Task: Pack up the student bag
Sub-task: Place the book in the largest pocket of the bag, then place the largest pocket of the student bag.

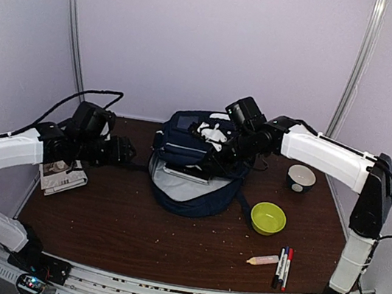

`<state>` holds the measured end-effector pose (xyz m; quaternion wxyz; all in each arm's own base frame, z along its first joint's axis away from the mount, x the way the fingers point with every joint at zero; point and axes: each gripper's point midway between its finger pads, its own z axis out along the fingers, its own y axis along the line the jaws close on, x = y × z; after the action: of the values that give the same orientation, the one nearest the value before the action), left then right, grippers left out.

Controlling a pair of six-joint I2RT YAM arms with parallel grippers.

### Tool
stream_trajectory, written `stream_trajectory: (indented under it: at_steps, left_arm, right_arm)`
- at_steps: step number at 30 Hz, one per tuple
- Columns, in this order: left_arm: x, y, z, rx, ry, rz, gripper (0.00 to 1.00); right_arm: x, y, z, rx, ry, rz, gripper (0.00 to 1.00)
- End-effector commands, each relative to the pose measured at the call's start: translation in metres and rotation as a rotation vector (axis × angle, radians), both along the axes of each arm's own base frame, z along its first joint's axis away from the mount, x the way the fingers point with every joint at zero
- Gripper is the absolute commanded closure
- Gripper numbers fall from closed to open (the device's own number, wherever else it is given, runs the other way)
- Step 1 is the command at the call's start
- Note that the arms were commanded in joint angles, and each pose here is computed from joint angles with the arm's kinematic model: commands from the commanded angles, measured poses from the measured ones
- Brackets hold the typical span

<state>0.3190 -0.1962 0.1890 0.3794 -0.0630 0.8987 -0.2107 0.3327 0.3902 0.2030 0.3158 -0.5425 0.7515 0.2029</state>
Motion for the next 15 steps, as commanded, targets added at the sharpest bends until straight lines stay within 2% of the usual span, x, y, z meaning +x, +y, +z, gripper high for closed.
stream_trajectory:
  at_steps: [1,4,5,7,9,11,15]
  left_arm:
    - [-0.009,0.087,-0.021,0.153,0.099,0.182,0.22]
    - [-0.009,0.14,-0.026,0.153,0.136,0.334,0.19]
    - [-0.009,0.152,-0.027,0.148,0.142,0.37,0.18]
    - [-0.008,0.18,-0.03,0.148,0.155,0.446,0.18]
    - [-0.006,0.204,-0.035,0.143,0.178,0.508,0.18]
    - [-0.002,0.226,-0.041,0.146,0.201,0.563,0.18]
    - [0.015,0.263,-0.055,0.122,0.245,0.652,0.18]
  right_arm:
    - [-0.028,0.016,-0.017,0.019,0.025,0.093,1.0]
    - [-0.047,0.023,-0.055,-0.029,0.096,0.137,1.0]
    - [-0.051,0.025,-0.066,-0.044,0.126,0.143,0.96]
    - [-0.055,0.028,-0.075,-0.051,0.172,0.147,0.81]
    - [-0.056,0.03,-0.077,-0.048,0.196,0.147,0.69]
    - [-0.057,0.031,-0.074,-0.04,0.195,0.151,0.62]
    - [-0.06,0.031,-0.062,-0.026,0.182,0.17,0.53]
